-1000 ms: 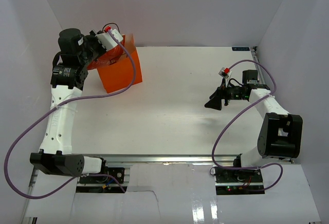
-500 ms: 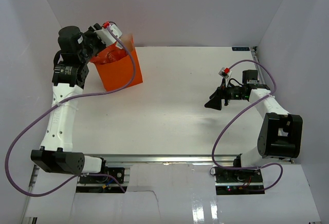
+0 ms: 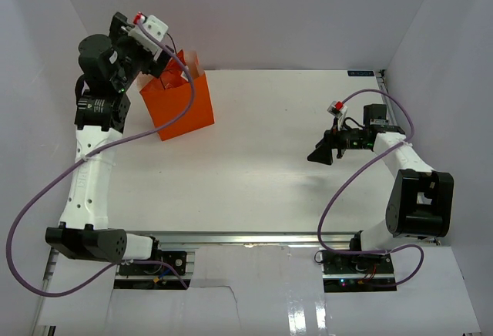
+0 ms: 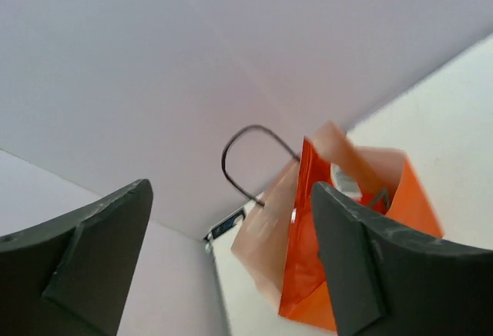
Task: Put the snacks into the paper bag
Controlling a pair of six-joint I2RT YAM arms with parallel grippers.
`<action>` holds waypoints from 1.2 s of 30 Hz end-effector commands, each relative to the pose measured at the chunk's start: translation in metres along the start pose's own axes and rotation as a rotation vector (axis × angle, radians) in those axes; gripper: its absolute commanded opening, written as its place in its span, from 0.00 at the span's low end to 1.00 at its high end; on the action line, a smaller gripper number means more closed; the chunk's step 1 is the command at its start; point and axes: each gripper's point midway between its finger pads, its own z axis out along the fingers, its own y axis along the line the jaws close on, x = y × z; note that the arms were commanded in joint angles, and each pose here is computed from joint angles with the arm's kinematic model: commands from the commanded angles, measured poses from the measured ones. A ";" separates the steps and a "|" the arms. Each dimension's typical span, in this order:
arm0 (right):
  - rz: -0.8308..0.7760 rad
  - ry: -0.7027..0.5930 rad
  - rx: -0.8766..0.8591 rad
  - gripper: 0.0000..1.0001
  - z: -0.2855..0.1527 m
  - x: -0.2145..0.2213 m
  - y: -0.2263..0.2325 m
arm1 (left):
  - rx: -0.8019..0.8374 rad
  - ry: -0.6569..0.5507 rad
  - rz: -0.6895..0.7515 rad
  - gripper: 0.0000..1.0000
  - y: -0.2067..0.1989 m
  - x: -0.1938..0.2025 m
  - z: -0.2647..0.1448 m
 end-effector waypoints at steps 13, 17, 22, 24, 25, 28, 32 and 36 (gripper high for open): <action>-0.269 0.129 0.590 0.90 -0.082 -0.064 -0.052 | 0.314 -0.097 -1.154 0.98 -0.159 0.007 -0.116; -0.236 0.068 0.691 0.90 -0.097 -0.082 -0.052 | 0.364 -0.035 -1.175 0.98 -0.198 0.039 -0.136; -0.244 -0.025 0.696 0.90 -0.103 -0.097 -0.031 | 0.370 0.023 -1.135 0.98 -0.216 0.061 -0.147; -0.251 -0.099 0.722 0.90 -0.108 -0.104 -0.021 | 0.391 0.055 -1.128 0.98 -0.224 0.068 -0.148; -0.246 -0.119 0.740 0.90 -0.110 -0.105 -0.019 | 0.395 0.062 -1.128 0.98 -0.225 0.069 -0.148; -0.233 -0.151 0.802 0.90 -0.121 -0.103 -0.015 | 0.408 0.086 -1.133 0.98 -0.231 0.076 -0.146; -0.238 -0.165 0.834 0.90 -0.129 -0.103 -0.009 | 0.416 0.105 -1.129 0.98 -0.236 0.082 -0.144; -0.260 -0.199 0.819 0.90 -0.131 -0.109 0.004 | 0.421 0.114 -1.125 0.98 -0.240 0.086 -0.145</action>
